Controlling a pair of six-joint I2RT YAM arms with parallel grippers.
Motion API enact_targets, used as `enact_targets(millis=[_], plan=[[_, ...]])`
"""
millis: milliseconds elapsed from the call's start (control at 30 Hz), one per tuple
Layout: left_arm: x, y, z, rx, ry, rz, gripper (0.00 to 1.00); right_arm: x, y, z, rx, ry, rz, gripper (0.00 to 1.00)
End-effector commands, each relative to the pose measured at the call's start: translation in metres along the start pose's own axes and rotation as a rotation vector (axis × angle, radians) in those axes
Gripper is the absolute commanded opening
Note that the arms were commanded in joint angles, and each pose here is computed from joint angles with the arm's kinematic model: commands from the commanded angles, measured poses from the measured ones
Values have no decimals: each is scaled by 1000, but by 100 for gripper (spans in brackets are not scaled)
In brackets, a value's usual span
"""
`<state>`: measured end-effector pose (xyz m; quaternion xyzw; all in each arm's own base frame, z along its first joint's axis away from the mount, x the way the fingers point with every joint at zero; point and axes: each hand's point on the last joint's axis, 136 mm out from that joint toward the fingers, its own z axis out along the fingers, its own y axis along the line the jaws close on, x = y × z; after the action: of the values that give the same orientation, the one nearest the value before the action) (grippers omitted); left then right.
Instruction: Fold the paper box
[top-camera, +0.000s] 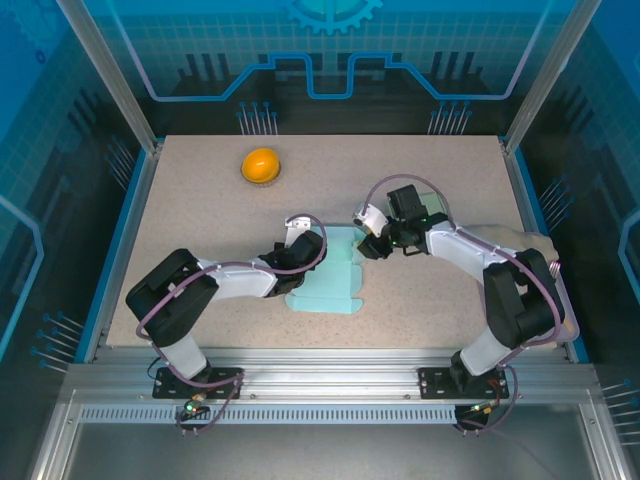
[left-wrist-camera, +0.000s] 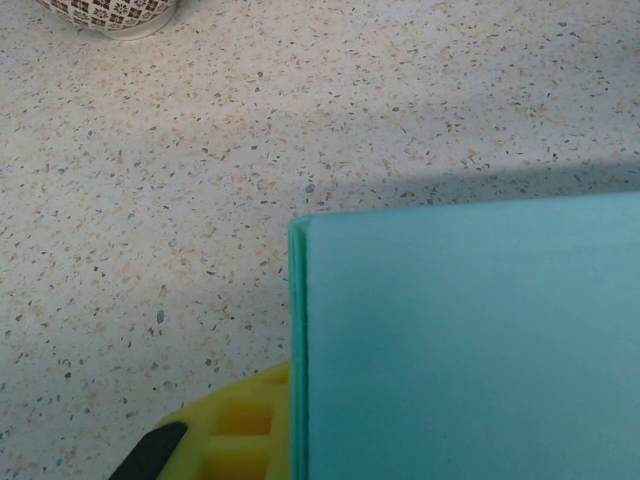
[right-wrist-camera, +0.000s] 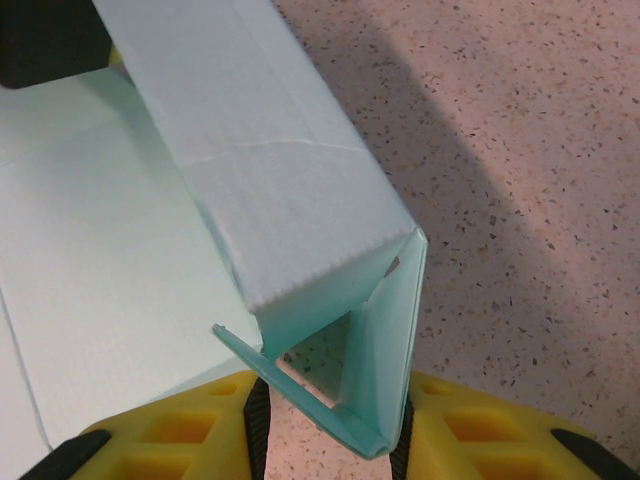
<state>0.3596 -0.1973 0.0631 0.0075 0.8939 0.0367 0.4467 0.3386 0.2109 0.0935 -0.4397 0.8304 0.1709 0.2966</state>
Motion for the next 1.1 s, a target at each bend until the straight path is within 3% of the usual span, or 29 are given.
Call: enact_targets(millis=[0,367,800,1067], plan=[[42,3,4,-14,139,120,0,-34,4,-5,43,-110,32,36],[42,4,4,-17,137,123,0,-42,7,-3,48,-167,115,36],[39,4,2,-24,146,111,0,-30,23,22,74,-116,235,40],[33,-11,-13,44,244,41,0,-43,18,33,131,-188,250,44]])
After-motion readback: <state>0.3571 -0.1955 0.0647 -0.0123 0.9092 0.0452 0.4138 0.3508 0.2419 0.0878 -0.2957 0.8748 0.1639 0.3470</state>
